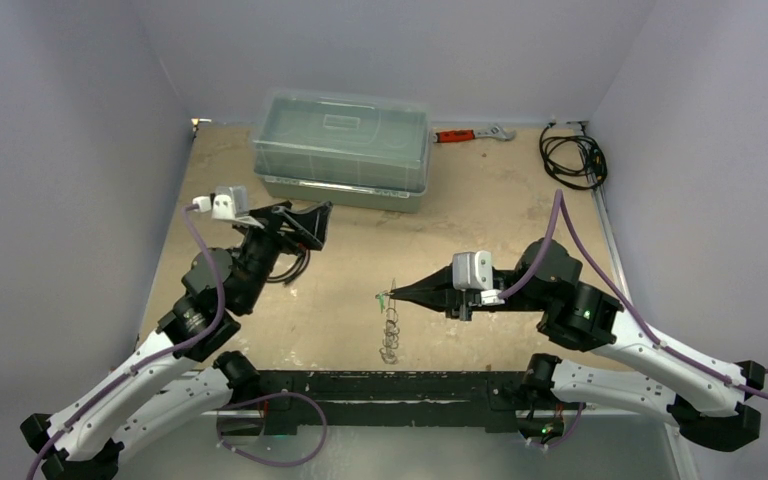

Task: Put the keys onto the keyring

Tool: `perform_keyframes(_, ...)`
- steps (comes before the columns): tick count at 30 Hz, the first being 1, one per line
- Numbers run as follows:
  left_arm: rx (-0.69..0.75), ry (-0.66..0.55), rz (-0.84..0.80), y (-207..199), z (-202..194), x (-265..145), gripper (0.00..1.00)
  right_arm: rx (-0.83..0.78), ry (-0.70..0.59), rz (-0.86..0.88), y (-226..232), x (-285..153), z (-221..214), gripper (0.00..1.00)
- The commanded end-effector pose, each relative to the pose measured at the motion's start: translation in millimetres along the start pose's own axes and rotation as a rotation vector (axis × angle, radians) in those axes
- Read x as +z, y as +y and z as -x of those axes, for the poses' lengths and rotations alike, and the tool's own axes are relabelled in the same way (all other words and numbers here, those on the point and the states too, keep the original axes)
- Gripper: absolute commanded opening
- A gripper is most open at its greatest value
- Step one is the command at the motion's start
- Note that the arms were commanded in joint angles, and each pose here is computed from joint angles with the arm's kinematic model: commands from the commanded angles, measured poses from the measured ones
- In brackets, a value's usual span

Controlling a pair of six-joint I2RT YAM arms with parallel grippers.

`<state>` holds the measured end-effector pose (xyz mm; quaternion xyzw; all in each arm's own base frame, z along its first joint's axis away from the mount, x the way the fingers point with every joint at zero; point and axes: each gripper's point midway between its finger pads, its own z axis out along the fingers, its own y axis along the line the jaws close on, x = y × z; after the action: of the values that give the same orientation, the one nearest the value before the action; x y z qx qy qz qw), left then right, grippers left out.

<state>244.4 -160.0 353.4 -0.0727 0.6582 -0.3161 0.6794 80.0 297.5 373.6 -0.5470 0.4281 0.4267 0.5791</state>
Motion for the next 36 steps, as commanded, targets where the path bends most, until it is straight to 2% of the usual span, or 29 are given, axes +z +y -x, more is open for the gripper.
perform_keyframes(1,0.244,0.046,-0.171,-22,-11,3,0.97,-0.034,-0.067,-0.023,-7,-3,28,0.0)
perform_keyframes(5,0.365,0.075,-0.48,-63,-28,-15,0.96,-0.028,-0.049,-0.015,-7,2,23,0.0)
perform_keyframes(8,0.448,0.035,-0.744,-92,-35,-43,0.91,-0.036,-0.034,-0.031,-11,3,21,0.0)
perform_keyframes(13,0.473,-0.009,-0.93,-108,-41,-70,0.81,-0.039,-0.016,-0.048,-14,2,16,0.0)
perform_keyframes(20,0.524,0.014,-1.076,-121,-55,-82,0.67,-0.043,-0.008,-0.058,-16,2,14,0.0)
perform_keyframes(32,0.551,0.082,-1.206,-132,-67,-90,0.62,-0.055,0.008,-0.089,-19,-2,9,0.0)
perform_keyframes(36,0.638,0.099,-1.182,-126,-67,-87,0.63,-0.062,0.018,-0.097,-21,-3,7,0.0)
